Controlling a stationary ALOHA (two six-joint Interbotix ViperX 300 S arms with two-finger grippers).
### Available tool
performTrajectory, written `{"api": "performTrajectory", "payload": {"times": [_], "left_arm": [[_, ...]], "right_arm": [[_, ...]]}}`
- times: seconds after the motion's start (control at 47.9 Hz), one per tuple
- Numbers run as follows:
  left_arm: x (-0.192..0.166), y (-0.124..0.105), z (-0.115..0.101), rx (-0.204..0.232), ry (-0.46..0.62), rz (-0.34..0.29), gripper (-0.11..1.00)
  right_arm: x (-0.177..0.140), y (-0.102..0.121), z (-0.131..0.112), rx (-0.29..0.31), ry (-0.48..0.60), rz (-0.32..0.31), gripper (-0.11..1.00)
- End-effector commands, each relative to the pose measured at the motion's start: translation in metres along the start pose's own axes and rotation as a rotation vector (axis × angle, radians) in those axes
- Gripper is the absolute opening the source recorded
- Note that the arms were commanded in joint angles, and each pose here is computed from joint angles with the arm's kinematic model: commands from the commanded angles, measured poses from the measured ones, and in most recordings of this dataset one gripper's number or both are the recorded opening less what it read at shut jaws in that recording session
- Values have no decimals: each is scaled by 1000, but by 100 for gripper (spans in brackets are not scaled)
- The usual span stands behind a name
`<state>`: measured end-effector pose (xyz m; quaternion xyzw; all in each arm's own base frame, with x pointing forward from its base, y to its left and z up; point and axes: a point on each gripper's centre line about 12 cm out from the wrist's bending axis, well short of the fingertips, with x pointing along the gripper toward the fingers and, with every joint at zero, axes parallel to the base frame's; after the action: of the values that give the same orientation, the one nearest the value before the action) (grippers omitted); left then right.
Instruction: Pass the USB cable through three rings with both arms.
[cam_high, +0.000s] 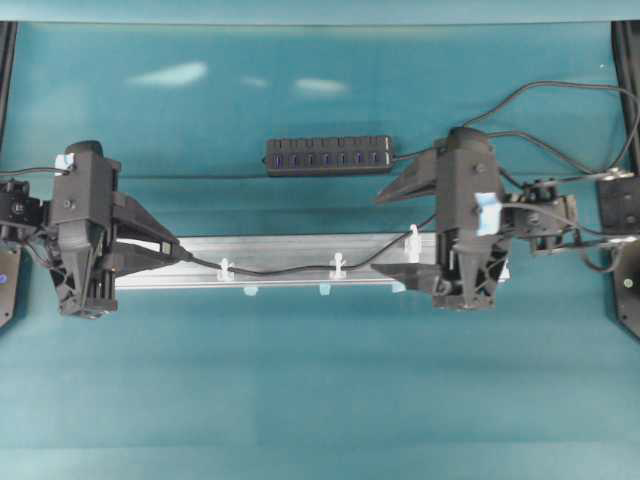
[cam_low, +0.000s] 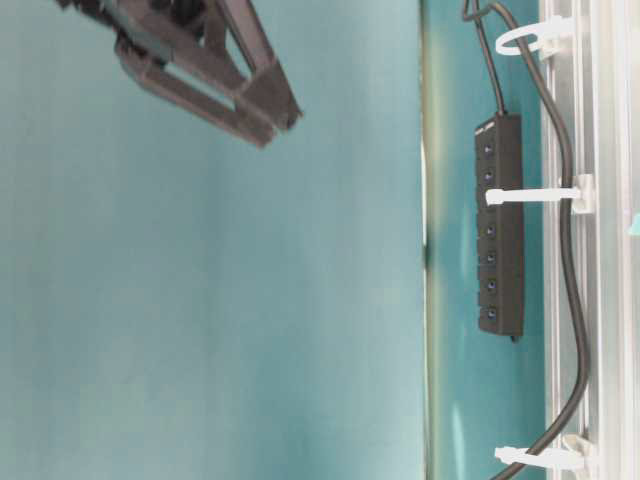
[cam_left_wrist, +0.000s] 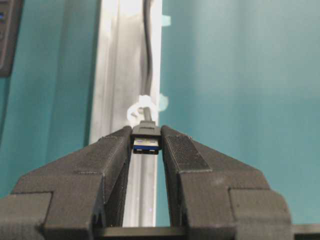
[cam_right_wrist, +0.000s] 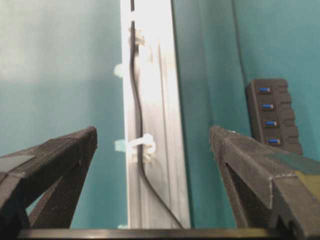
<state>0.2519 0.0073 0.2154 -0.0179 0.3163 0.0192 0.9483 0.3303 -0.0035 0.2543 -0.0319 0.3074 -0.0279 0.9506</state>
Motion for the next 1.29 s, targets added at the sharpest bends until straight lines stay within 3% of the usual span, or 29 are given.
{"api": "performTrajectory", "payload": {"times": [0.0,1.274], "left_arm": [[-4,0,14,4,-45,1,25],[-4,0,13,2,-43,1,25]], "right_arm": [[-8,1,9,4,-57,10,77],[-6,3,6,10,-78,24,77]]}}
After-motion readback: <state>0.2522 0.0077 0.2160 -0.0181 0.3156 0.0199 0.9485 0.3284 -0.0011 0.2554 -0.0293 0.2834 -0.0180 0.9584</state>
